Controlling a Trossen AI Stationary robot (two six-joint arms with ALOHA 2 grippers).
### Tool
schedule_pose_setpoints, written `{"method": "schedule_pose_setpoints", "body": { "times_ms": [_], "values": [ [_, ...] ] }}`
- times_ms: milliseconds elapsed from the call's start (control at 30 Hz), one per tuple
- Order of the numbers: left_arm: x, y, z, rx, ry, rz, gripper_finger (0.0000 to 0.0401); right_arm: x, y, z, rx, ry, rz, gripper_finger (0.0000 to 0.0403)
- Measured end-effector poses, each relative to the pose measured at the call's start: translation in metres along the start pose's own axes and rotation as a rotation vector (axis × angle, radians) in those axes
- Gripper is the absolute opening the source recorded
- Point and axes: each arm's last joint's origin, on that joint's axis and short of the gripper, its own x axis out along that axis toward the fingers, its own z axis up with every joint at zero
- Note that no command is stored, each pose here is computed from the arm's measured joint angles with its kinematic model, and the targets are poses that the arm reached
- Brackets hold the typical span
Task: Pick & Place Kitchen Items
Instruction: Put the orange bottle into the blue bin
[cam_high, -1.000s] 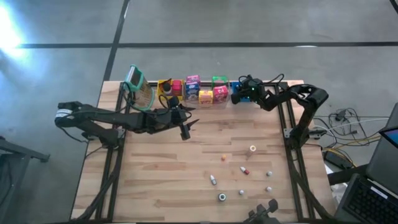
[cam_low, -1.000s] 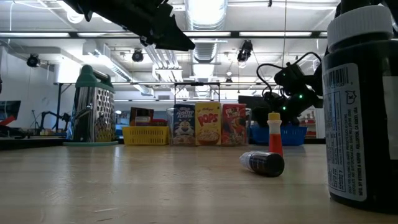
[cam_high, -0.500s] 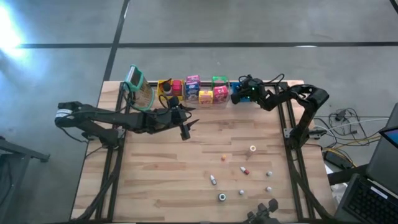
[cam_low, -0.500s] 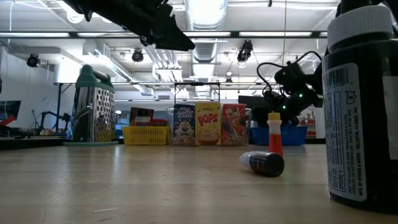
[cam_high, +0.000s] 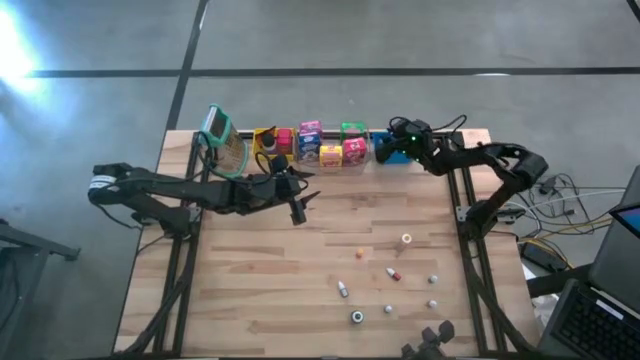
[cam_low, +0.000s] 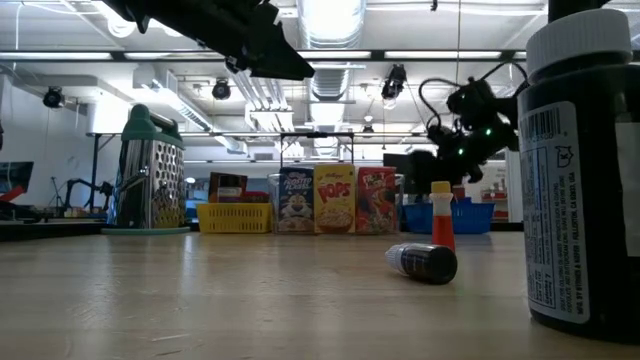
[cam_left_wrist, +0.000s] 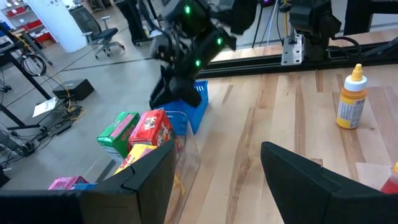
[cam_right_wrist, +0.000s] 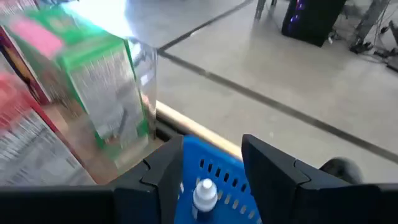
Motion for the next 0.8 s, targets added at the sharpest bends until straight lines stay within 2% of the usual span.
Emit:
{"method": "schedule_pose_setpoints", "body": {
  "times_ms": [200,400,600,800],
  "values": [
    [0.000,0.000,-0.002,0.004,0.014,-0.002,0.0241,-0.035,0.001,0.036,-0.004,-0.111,0.015,0.0171],
    [0.000,-0.001,-0.005,-0.015,0.040,-0.007,0.0241,-0.081,0.016,0.065,-0.104,-0.131,0.090,0.0156],
    [-0.001,-0.002,-0.010,-0.038,0.086,-0.014,0.0241,-0.132,0.045,0.091,-0.191,-0.103,0.244,0.0132],
    [-0.002,-0.003,-0.019,-0.054,0.176,-0.025,0.0241,-0.184,0.079,0.095,-0.275,-0.063,0.469,0.0111]
  ]
}}
